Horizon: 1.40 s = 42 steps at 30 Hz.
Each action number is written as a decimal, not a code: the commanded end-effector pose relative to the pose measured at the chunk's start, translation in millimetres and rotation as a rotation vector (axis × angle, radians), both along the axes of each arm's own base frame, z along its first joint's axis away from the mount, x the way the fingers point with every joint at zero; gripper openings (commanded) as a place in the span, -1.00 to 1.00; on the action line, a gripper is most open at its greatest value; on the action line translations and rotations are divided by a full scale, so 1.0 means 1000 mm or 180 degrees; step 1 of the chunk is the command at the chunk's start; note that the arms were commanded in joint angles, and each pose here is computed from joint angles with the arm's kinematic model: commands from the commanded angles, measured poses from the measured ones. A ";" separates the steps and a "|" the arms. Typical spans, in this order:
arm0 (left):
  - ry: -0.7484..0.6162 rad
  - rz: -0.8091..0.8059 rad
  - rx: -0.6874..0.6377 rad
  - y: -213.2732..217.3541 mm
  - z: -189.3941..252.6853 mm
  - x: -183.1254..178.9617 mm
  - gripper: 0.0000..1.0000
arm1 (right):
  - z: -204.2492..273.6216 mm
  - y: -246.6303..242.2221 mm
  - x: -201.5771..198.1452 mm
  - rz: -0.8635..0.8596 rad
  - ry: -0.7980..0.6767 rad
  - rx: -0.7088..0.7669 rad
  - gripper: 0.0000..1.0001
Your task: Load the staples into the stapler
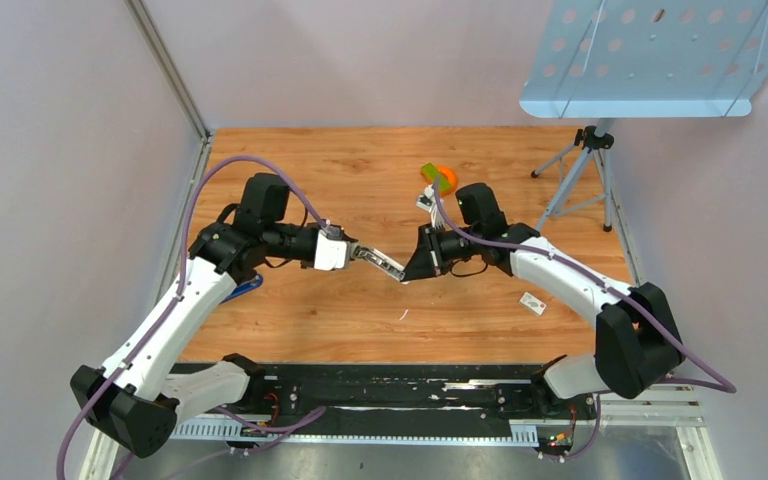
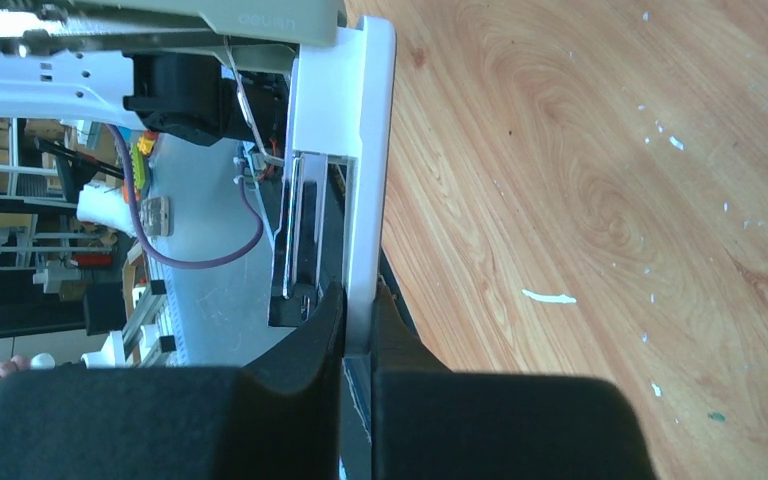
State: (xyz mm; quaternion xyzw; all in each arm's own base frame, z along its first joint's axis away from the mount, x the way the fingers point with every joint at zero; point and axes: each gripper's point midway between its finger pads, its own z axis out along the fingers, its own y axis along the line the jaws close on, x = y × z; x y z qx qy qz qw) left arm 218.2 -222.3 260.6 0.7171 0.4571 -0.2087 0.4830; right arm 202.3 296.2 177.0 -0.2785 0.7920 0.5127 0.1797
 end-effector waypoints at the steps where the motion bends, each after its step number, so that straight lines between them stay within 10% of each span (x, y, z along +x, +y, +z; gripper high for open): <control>1: -0.0550 0.0368 -0.0130 0.009 0.019 0.049 -1.00 | 0.005 -0.003 -0.043 0.0597 0.0028 0.0229 -1.00; 19: -0.0353 0.0702 -0.0531 0.016 0.010 0.085 -1.00 | 0.007 0.003 -0.036 0.0435 0.0128 0.0305 -1.00; 30: 0.0301 0.0723 -0.1081 0.002 0.014 0.064 0.23 | 0.008 0.022 0.010 -0.0400 0.0319 0.0394 -1.00; 42: 0.2163 0.2466 -0.1615 0.015 0.037 0.105 0.45 | 0.000 0.028 0.061 -0.1299 0.0455 0.0461 -1.00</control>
